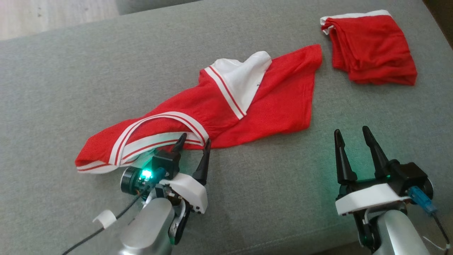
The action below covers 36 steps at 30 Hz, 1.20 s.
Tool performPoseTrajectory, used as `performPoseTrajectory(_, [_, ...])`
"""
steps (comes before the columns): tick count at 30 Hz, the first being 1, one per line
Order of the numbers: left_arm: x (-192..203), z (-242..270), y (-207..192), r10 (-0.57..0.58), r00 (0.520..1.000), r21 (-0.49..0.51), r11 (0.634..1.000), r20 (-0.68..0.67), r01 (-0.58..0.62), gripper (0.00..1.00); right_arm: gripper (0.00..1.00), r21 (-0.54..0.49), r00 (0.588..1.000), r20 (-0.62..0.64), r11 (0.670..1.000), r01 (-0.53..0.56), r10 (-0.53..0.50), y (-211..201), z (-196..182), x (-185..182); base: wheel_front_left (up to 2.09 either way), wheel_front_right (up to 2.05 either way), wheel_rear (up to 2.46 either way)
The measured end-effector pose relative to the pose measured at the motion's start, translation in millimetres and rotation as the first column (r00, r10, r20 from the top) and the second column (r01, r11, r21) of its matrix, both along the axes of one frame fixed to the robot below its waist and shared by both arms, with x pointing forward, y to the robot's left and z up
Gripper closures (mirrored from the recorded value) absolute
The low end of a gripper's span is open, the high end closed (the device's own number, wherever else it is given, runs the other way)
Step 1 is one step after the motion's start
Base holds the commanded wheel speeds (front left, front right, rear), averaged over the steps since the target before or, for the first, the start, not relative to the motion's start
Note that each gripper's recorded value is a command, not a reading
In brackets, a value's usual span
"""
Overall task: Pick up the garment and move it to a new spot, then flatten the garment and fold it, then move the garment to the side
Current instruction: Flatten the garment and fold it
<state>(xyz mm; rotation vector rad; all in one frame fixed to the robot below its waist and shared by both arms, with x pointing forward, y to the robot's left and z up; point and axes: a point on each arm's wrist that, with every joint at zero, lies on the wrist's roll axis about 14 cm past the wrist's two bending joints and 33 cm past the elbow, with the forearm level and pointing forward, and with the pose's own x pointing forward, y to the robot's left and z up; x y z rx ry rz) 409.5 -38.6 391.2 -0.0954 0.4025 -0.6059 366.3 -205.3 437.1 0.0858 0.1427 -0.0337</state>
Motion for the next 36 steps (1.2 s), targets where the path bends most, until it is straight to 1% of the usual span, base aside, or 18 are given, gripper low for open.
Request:
performPoseTrajectory(4, [-2, -9, -8, -0.031, 0.999, -0.006, 1.0, -0.042, 0.031, 0.0, 0.0, -0.003, 1.0, -0.009, 1.0, 0.018, -0.018, -6, -2, -2, 0.0, 0.0, 0.0])
performPoseTrajectory(8, [-5, -4, -24, -0.083, 0.996, -0.042, 0.996, -0.041, 0.081, 0.0, 0.0, -0.003, 1.0, -0.006, 1.0, 0.029, -0.029, -9, -1, -2, 0.0, 0.0, 0.0])
performPoseTrajectory(9, [-6, -2, -27, -0.093, 0.995, -0.05, 0.995, -0.036, 0.091, 0.21, 0.0, -0.001, 1.0, -0.003, 1.0, 0.031, -0.031, -10, 0, -2, 0.0, 0.0, 0.0])
performPoseTrajectory(10, [-7, 0, -31, -0.105, 0.994, -0.056, 0.993, -0.029, 0.103, 0.52, 0.0, 0.0, 0.999, -0.002, 0.999, 0.032, -0.032, -10, 0, -2, 0.0, 0.0, 0.0])
performPoseTrajectory(11, [-8, 2, -33, -0.111, 0.994, -0.064, 0.992, -0.022, 0.109, 0.6, 0.0, 0.0, 0.999, -0.001, 0.999, 0.033, -0.033, -11, 0, -2, 0.0, 0.0, 0.0])
performPoseTrajectory(13, [-8, 4, -35, -0.115, 0.993, -0.068, 0.991, -0.018, 0.113, 0.85, 0.0, -0.001, 0.999, -0.001, 0.999, 0.034, -0.034, -11, 1, -2, 0.0, 0.0, 0.0])
performPoseTrajectory(14, [-8, 5, -37, -0.118, 0.993, -0.069, 0.991, -0.012, 0.117, 1.0, 0.0, -0.001, 0.999, -0.001, 0.999, 0.036, -0.036, -11, 1, -3, 0.0, 0.0, 0.0])
performPoseTrajectory(18, [0, 16, -41, -0.114, 0.993, -0.079, 0.99, 0.038, 0.117, 1.0, 0.0, -0.002, 0.999, 0.0, 0.999, 0.038, -0.038, -12, 1, -3, 0.0, 0.0, 0.0])
performPoseTrajectory(20, [8, 27, -42, -0.1, 0.992, -0.1, 0.989, 0.072, 0.107, 1.0, 0.0, -0.001, 0.999, 0.002, 0.999, 0.038, -0.038, -12, 1, -2, 0.0, 0.0, 0.0])
performPoseTrajectory(23, [22, 50, -43, -0.078, 0.988, -0.132, 0.987, 0.134, 0.096, 1.0, 0.0, -0.001, 0.999, 0.005, 0.999, 0.039, -0.039, -12, 2, -1, 0.0, 0.0, 0.0])
performPoseTrajectory(26, [45, 81, -37, -0.026, 0.977, -0.175, 0.982, 0.211, 0.064, 1.0, 0.0, 0.001, 0.999, 0.009, 0.999, 0.036, -0.036, -12, 3, 1, 0.0, 0.0, 0.0])
performPoseTrajectory(27, [65, 106, -28, 0.017, 0.961, -0.199, 0.979, 0.276, 0.04, 1.0, 0.0, 0.002, 0.999, 0.01, 0.999, 0.032, -0.032, -10, 3, 2, 0.0, 0.0, 0.0])
performPoseTrajectory(31, [108, 153, 4, 0.106, 0.913, -0.209, 0.978, 0.394, -0.023, 1.0, 0.0, 0.003, 0.999, 0.01, 1.0, 0.031, -0.031, -10, 3, 2, 0.0, 0.0, 0.0])
performPoseTrajectory(34, [135, 169, 29, 0.156, 0.896, -0.201, 0.977, 0.416, -0.077, 1.0, 0.0, 0.011, 1.0, 0.005, 0.999, 0.03, -0.03, -9, 1, 1, 0.0, 0.0, 0.0])
performPoseTrajectory(36, [150, 171, 45, 0.192, 0.896, -0.2, 0.972, 0.401, -0.119, 1.0, 0.0, 0.014, 0.999, 0.003, 0.999, 0.036, -0.036, -10, 1, 1, 0.0, 0.0, 0.0])
